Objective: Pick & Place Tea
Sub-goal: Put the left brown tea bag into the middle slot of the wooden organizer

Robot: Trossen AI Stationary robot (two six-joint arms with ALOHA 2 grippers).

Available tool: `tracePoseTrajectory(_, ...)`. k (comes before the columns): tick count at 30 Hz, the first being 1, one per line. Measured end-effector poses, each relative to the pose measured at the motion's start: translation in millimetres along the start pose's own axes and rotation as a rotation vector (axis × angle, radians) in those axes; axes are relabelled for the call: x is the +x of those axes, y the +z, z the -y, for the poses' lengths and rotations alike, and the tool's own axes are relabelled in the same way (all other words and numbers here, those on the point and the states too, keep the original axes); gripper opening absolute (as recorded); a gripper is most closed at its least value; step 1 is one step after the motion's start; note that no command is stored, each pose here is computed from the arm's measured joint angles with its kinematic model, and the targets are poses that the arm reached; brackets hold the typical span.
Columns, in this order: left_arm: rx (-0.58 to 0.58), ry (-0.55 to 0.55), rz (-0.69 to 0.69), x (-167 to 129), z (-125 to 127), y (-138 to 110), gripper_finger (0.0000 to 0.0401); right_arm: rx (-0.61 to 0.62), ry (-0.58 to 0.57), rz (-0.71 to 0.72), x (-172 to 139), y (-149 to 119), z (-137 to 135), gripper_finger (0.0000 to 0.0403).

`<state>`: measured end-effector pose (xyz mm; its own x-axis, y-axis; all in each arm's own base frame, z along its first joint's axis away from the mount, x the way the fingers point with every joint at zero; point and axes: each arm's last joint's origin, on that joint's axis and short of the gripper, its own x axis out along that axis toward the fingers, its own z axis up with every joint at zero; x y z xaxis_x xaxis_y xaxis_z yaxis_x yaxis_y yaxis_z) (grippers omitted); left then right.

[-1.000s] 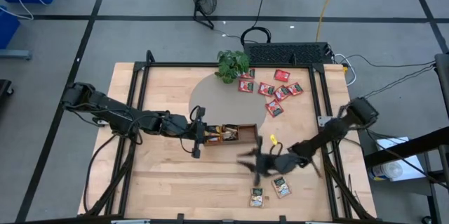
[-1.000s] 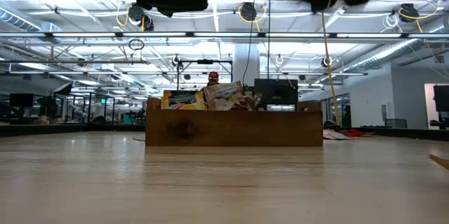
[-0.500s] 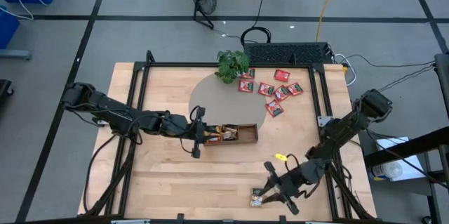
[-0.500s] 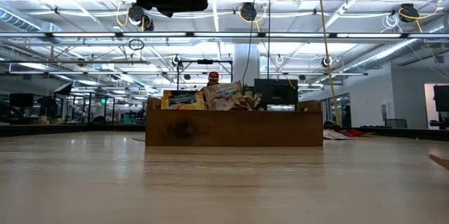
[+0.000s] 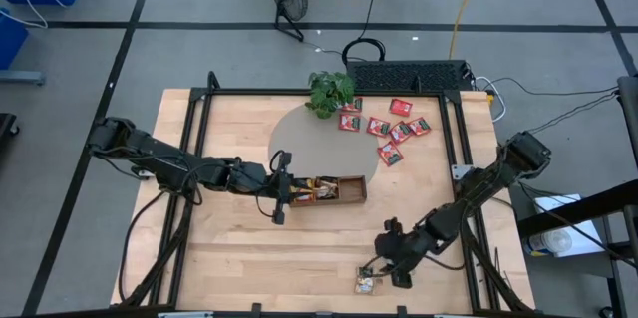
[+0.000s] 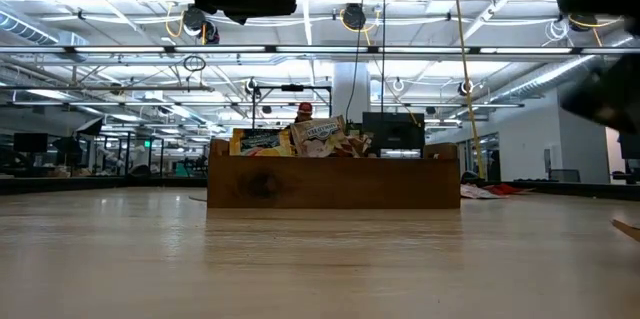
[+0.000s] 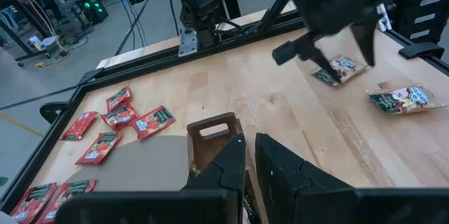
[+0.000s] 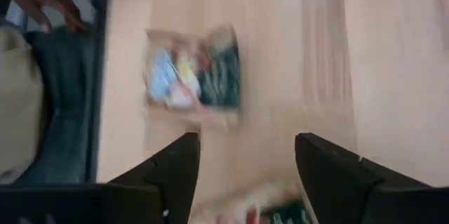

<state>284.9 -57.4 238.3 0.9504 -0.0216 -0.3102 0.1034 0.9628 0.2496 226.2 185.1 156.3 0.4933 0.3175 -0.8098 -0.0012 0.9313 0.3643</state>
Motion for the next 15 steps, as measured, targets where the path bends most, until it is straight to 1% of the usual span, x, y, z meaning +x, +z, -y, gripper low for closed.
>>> tracePoseTrajectory(2,0.0,-0.001,0.001,0,0,0,0.0042,0.038,0.012,-0.035,6,-2,7,0.0221)
tracePoseTrajectory(5,0.0,0.0,0.0,0,0,0,0.0042,0.072,0.039,-0.043,11,-3,18,0.0221)
tracePoseTrajectory(9,0.0,-0.001,0.001,0,0,0,0.0042,0.1,0.13,-0.03,18,3,23,0.0222)
tracePoseTrajectory(15,0.0,-0.001,0.0,0,0,0,0.0042,0.145,0.177,-0.079,36,4,32,0.0222)
